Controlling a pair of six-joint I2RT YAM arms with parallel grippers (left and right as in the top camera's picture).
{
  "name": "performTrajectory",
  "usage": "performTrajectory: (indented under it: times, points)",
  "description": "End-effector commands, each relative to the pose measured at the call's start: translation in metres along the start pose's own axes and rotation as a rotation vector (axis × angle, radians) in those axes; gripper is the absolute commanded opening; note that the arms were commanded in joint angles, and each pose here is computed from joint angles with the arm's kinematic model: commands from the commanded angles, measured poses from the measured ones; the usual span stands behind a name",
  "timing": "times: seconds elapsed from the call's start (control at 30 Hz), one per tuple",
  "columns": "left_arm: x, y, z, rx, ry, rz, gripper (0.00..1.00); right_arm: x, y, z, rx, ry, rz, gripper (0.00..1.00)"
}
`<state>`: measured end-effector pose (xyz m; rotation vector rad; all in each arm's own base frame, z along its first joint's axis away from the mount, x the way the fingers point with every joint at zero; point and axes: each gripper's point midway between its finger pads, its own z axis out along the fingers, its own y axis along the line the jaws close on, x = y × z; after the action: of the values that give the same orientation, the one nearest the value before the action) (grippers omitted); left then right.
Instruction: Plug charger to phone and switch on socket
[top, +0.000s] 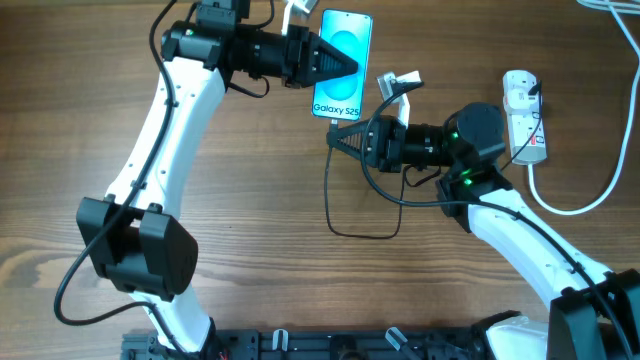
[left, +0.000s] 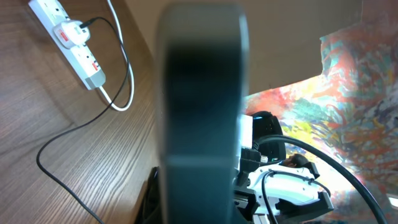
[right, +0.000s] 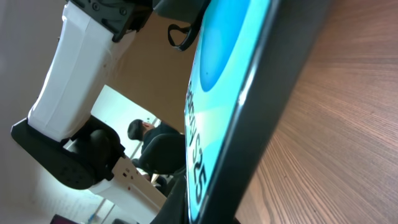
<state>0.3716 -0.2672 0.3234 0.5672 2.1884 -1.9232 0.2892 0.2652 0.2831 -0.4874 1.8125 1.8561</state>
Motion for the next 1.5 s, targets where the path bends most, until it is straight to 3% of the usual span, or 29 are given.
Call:
performTrajectory:
  times: [0.0,1.47]
  points:
    - [0.0041,-0.0256,0.0014,0.031,0.011,0.077,0.04,-0.0072,0.0007,0.0002,-0.001,-0.012,-0.017,0.04]
    - [0.0042,-0.0288,-0.0020,0.053,0.012,0.077,0.04,-0.0152,-0.0013,-0.0044,0.012,-0.046,-0.031,0.04]
